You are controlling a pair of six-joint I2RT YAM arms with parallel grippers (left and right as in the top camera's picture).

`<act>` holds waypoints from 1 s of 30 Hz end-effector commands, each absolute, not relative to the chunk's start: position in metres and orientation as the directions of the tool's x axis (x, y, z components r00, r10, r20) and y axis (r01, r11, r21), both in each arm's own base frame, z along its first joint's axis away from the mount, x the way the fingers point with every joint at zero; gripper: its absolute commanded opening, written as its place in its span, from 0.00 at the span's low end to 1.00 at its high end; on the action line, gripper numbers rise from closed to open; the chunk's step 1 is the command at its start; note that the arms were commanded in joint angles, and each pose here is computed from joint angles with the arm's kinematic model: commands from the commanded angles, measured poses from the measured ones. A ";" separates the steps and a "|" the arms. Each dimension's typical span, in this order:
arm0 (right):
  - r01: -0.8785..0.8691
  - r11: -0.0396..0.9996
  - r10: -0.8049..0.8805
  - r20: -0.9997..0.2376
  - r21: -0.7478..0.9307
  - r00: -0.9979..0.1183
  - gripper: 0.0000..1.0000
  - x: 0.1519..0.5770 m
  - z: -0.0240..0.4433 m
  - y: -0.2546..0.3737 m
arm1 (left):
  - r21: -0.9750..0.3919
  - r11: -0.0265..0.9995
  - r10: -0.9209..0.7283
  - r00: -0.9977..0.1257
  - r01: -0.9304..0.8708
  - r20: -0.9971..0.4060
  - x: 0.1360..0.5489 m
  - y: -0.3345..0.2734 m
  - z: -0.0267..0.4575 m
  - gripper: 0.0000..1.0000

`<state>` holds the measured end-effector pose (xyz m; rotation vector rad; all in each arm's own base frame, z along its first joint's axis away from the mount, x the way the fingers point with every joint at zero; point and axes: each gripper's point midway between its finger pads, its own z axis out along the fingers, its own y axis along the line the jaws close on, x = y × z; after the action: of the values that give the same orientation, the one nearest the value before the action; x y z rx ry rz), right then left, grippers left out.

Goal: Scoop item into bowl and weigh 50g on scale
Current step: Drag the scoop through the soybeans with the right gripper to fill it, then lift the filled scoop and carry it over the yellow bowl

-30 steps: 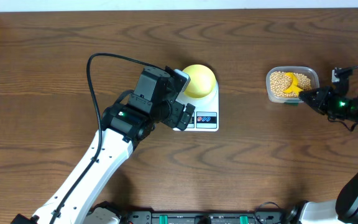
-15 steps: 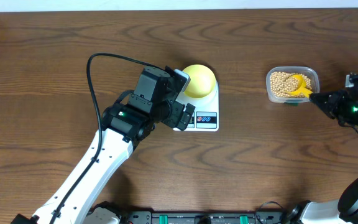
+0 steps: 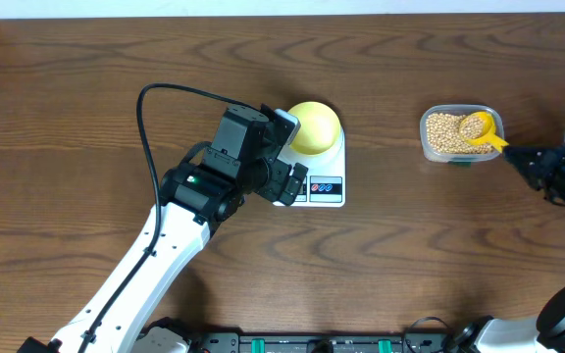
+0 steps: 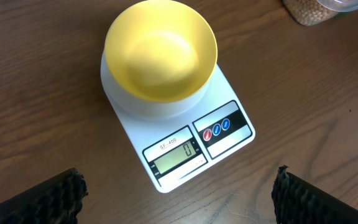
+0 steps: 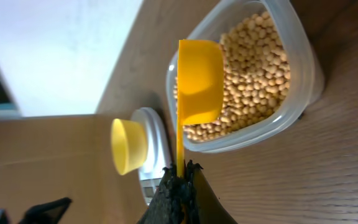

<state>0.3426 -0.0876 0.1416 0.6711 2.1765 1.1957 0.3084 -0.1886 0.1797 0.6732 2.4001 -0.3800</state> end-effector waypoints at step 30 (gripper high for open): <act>0.023 0.055 0.547 -0.011 0.998 -0.837 0.01 0.339 0.204 -0.011 | -0.088 0.833 0.376 -0.676 0.546 -0.634 0.311 -0.186 0.182 0.98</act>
<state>0.3399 -0.0302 0.1991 0.5651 1.9561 1.7175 0.3084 -0.1886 0.1797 0.6734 2.4001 -0.3805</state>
